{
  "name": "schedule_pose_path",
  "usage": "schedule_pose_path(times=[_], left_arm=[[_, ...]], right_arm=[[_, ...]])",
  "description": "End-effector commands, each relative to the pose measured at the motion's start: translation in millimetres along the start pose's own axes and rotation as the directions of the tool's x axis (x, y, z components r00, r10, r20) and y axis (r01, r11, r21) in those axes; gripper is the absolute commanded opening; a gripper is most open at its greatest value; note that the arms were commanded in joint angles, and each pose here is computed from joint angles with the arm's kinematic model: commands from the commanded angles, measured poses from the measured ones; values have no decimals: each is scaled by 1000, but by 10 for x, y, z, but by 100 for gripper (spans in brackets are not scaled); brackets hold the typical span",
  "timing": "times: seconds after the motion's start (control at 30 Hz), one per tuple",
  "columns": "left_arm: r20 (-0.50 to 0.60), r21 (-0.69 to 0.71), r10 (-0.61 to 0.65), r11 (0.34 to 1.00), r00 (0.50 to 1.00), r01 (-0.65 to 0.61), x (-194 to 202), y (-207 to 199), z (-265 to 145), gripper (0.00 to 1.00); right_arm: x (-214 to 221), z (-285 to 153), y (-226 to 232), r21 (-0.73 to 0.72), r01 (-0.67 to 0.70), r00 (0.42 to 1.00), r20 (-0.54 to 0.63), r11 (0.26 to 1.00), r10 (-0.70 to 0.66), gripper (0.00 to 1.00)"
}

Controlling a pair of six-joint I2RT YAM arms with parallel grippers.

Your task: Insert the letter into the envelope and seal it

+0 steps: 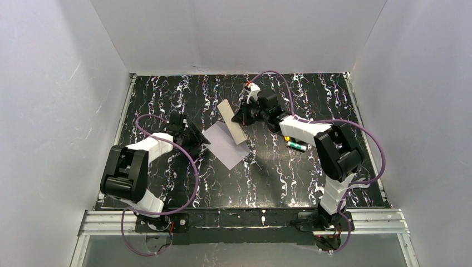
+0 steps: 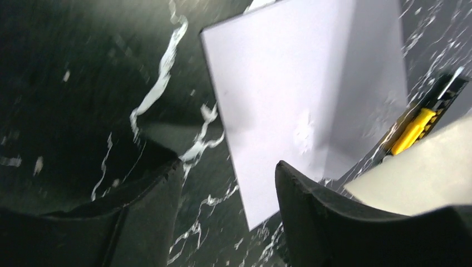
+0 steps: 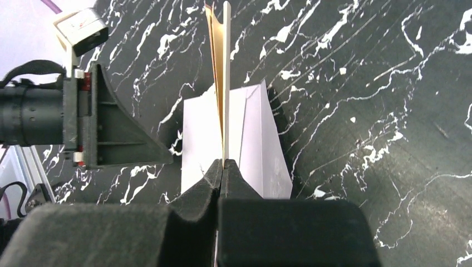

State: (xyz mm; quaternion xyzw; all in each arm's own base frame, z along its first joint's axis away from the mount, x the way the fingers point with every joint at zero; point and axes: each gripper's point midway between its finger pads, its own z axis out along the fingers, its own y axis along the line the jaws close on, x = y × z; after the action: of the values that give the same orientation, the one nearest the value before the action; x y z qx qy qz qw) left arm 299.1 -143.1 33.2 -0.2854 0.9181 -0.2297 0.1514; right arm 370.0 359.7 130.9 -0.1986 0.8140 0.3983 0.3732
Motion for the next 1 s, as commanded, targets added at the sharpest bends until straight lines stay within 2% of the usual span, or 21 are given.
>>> schedule_pose_path(times=[0.0,0.1,0.33,0.43,0.53,0.6,0.77,0.97], left_arm=[[96,104,10,994,995,-20,-249,-240,193,57],[62,90,7,996,998,-13,-253,-244,319,52],[23,81,56,995,998,-58,-315,-313,462,52],[-15,123,106,987,994,-103,-348,-458,531,52],[-98,109,147,985,984,-136,-356,-520,647,53],[-104,103,165,983,981,-155,-427,-584,675,53],[-75,75,157,986,985,-151,-552,-659,580,54],[-110,103,96,991,989,-84,-378,-691,338,61]], right_arm=[[-399,-9,131,-50,68,989,136,996,-61,1],[-426,-27,127,-45,67,988,142,997,-60,1],[-439,-75,17,5,46,987,152,999,-46,1],[-399,-75,-110,58,29,988,150,998,-38,1],[-361,-92,-296,120,1,987,157,993,-20,1],[-349,-125,-434,141,-33,985,173,989,8,1],[-312,-191,-688,140,-72,983,180,988,47,1],[-164,-148,-810,145,-106,978,192,984,77,1]])
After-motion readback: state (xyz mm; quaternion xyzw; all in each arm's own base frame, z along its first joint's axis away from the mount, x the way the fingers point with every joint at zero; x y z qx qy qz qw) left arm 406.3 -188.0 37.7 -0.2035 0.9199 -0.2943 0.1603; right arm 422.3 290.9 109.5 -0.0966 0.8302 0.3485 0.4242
